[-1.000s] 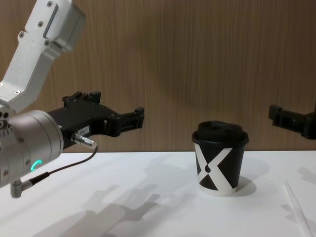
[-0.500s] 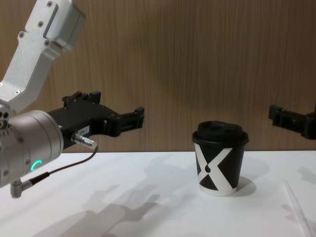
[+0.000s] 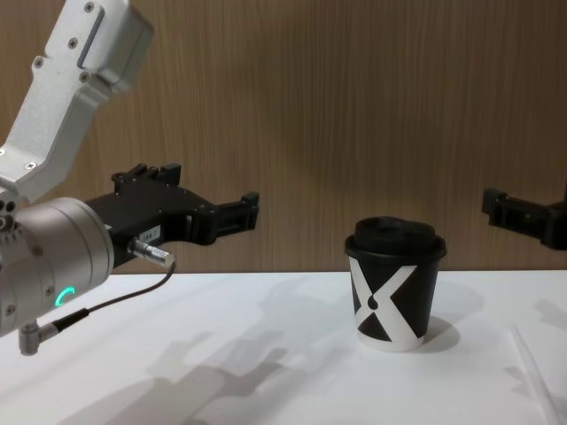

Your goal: Pick up the straw with one hand, pass it to the other hand, and insert it into the cup.

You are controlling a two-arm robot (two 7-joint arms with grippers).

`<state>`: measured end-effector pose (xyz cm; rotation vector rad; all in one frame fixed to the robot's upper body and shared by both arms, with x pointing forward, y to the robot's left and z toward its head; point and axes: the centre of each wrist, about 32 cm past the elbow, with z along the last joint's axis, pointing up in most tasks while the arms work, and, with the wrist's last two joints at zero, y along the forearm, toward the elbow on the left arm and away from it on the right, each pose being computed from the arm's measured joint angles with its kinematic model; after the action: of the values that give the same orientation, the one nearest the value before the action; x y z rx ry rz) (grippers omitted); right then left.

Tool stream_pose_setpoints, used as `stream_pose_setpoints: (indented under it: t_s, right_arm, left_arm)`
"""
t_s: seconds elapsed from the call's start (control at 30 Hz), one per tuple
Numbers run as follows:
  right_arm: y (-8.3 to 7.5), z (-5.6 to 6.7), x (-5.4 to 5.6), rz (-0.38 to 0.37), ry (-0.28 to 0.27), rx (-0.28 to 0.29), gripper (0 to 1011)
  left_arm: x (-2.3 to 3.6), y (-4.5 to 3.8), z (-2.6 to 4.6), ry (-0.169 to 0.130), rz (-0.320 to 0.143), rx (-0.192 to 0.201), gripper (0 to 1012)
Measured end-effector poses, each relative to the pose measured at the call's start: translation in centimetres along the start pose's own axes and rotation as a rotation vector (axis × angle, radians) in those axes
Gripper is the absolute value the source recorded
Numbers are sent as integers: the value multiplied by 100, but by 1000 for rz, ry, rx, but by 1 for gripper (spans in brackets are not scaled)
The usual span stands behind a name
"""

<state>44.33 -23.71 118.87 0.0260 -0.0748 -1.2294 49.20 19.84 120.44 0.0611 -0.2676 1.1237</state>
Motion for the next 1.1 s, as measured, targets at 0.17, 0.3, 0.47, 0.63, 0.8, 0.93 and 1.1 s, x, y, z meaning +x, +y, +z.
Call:
stream_pose_setpoints:
  t_s: [0.17, 0.3, 0.47, 0.63, 0.8, 0.93, 1.1]
  right_arm:
    - [0, 0, 0, 0, 0, 0, 1001]
    - [-9, 1, -2, 1, 1, -4, 1001]
    - [-60, 22, 3, 10, 0, -28, 1001]
    - [-154, 41, 21, 27, 5, -67, 1001]
    - [-260, 66, 51, 47, 5, -105, 1001]
    - [-306, 72, 67, 64, 4, -120, 1001]
    - [-372, 62, 96, 103, -8, -141, 1001]
  left_arm:
    - [0, 0, 0, 0, 0, 0, 1003]
    - [0, 0, 0, 0, 0, 0, 1003]
    - [0, 0, 0, 0, 0, 0, 1003]
    - [0, 0, 0, 0, 0, 0, 1003]
    - [0, 0, 0, 0, 0, 0, 1003]
    - [0, 0, 0, 0, 0, 0, 1003]
    - [0, 0, 0, 0, 0, 0, 1002]
